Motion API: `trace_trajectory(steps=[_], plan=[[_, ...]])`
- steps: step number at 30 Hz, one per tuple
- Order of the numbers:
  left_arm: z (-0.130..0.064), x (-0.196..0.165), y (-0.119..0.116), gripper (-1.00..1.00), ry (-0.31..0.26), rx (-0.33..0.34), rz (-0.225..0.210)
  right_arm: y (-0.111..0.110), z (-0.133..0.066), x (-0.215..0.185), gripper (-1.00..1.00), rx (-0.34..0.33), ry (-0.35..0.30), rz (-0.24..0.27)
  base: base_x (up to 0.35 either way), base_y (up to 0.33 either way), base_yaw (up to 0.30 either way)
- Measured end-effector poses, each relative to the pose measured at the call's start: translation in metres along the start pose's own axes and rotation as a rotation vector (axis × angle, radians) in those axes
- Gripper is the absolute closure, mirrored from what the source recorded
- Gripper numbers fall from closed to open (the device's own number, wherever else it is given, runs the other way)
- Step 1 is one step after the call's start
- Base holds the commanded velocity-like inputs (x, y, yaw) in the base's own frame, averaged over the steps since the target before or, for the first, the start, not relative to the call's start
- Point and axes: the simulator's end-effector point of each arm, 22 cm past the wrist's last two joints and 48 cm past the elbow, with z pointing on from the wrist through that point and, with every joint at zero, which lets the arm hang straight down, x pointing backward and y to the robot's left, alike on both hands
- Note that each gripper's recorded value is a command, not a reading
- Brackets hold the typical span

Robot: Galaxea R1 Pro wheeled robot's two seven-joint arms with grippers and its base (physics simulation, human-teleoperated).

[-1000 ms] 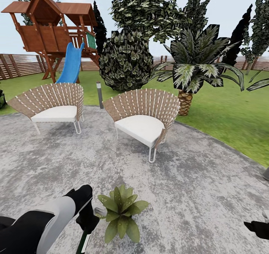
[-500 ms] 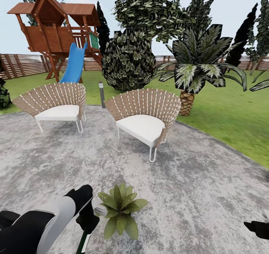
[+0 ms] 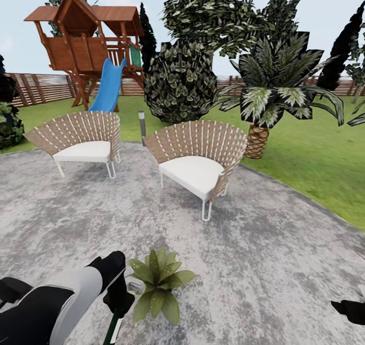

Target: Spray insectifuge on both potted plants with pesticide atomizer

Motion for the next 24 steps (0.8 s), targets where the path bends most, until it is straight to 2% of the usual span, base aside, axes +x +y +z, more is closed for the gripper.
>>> trace_trajectory(steps=[7,10,13,24], plan=[[0.001,0.001,0.0,1.0,0.005,-0.002,0.002,0.0,0.0,0.0,-1.0,0.0,0.0,0.0,0.0,-0.002,0.28],[0.001,-0.002,-0.011,1.0,0.003,0.009,0.013,0.0,0.0,0.0,-1.0,0.0,0.001,0.0,0.0,0.0,0.247],[0.002,-0.008,-0.029,1.0,0.0,0.023,0.038,-0.001,0.0,0.0,-1.0,0.001,0.0,0.0,0.0,0.0,0.048],[0.002,-0.011,-0.044,1.0,-0.004,0.058,0.052,-0.003,-0.001,0.0,-1.0,0.004,0.0,-0.001,0.0,0.0,0.002]])
